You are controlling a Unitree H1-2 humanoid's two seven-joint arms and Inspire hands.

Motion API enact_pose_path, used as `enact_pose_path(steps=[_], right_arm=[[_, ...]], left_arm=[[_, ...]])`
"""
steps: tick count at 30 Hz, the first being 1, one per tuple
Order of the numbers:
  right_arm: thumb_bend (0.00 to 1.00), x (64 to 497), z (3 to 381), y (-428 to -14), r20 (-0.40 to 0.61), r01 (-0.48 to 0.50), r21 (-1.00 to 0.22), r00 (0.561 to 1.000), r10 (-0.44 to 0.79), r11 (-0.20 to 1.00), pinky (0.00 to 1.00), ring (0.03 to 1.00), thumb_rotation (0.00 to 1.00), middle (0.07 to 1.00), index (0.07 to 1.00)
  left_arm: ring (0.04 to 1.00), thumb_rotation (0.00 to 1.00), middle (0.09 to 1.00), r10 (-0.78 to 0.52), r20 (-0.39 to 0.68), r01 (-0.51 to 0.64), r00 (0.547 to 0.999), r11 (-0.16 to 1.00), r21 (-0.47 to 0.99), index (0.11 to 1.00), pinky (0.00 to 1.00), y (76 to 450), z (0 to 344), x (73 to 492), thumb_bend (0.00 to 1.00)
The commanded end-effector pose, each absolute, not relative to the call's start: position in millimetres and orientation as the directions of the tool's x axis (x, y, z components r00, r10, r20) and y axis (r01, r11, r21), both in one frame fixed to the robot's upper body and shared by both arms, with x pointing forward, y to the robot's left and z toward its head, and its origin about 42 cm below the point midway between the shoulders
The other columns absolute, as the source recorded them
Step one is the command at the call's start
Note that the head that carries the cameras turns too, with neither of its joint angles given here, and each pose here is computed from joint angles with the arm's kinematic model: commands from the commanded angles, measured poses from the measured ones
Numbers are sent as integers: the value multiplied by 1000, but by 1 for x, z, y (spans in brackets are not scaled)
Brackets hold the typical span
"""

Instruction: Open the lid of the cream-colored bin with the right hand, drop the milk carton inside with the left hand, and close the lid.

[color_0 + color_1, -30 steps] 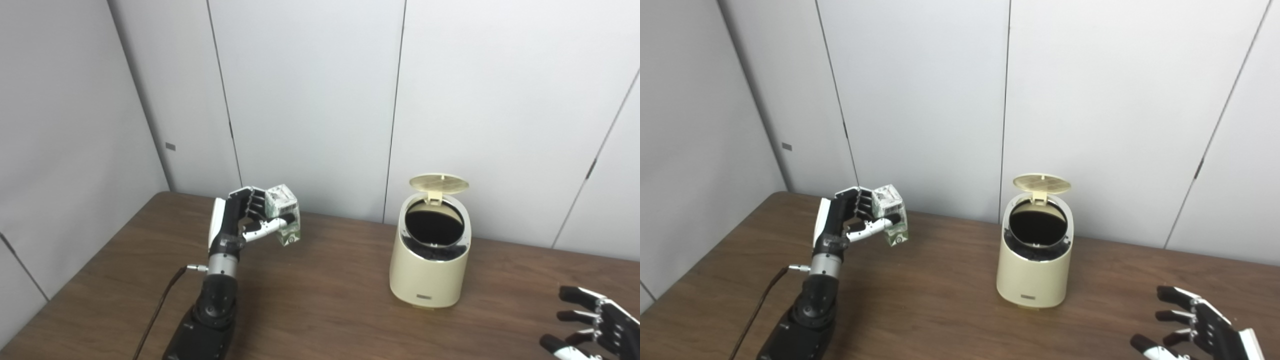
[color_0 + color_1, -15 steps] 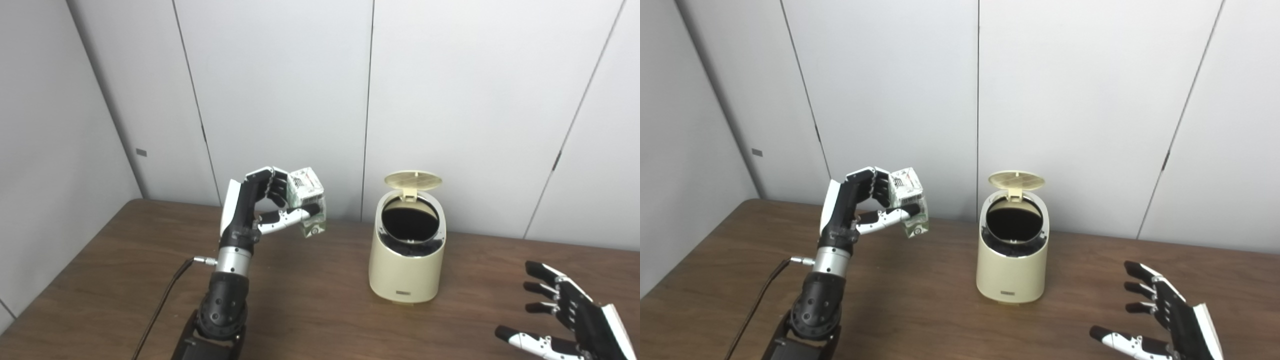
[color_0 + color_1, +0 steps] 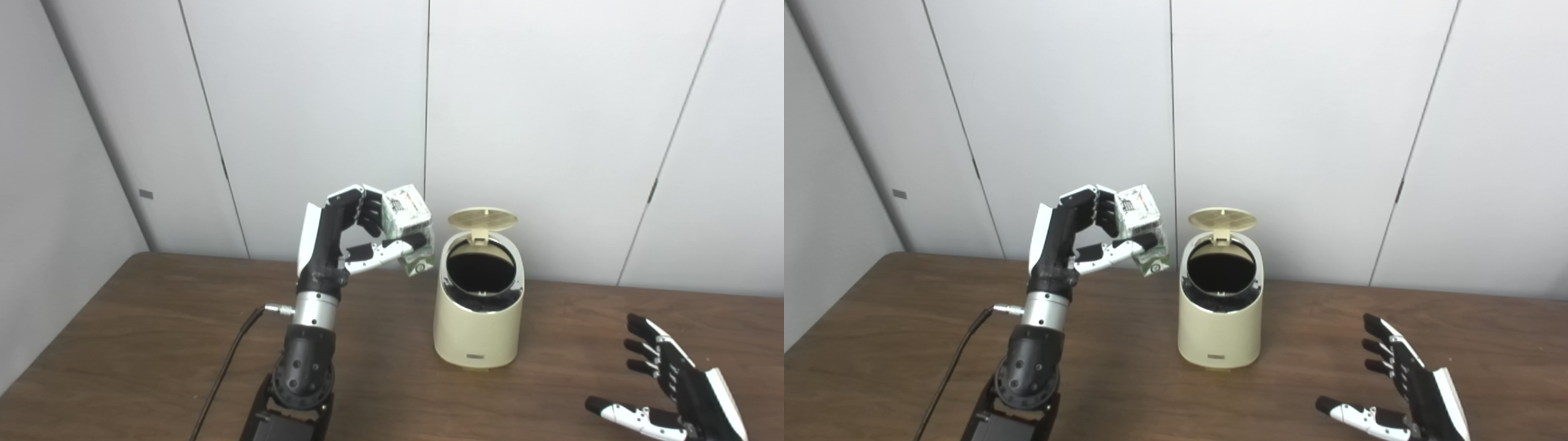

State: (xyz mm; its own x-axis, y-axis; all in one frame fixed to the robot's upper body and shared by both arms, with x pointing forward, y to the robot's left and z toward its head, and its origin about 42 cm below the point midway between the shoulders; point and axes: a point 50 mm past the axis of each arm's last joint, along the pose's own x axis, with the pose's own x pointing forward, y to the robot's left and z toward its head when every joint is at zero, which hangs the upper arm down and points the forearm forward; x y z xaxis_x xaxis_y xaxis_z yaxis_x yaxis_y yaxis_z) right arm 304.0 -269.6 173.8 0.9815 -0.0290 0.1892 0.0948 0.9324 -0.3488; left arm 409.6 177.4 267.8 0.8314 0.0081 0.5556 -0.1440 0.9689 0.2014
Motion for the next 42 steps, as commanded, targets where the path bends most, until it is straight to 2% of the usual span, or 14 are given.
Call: enact_pose_path(steps=[1,9,12,17,27,42], right_arm=[[704,311,191,-270,292,120,-346,956,-15,930,775,841,25,879,860],[704,312,188,-269,299,121,-340,954,-15,933,780,843,26,880,860],[731,314,184,-268,307,125,-346,952,-14,930,758,829,141,869,860],[734,315,182,-268,318,123,-347,948,-6,930,758,828,177,872,862],[740,313,178,-268,311,123,-351,950,-9,928,762,839,220,876,864],[761,311,177,-268,311,124,-365,950,-5,922,766,837,260,873,863]], left_arm=[[440,0,469,5,651,-153,759,973,171,499,379,169,303,410,525],[440,0,470,12,653,-152,757,976,159,498,379,161,304,410,525],[441,0,467,21,655,-146,755,980,138,501,382,145,305,409,525],[445,0,469,30,658,-148,752,981,124,501,384,135,302,409,525],[427,0,462,4,657,-112,754,986,123,509,371,117,291,413,523],[446,0,470,-29,653,-72,757,989,129,504,392,112,285,419,524]])
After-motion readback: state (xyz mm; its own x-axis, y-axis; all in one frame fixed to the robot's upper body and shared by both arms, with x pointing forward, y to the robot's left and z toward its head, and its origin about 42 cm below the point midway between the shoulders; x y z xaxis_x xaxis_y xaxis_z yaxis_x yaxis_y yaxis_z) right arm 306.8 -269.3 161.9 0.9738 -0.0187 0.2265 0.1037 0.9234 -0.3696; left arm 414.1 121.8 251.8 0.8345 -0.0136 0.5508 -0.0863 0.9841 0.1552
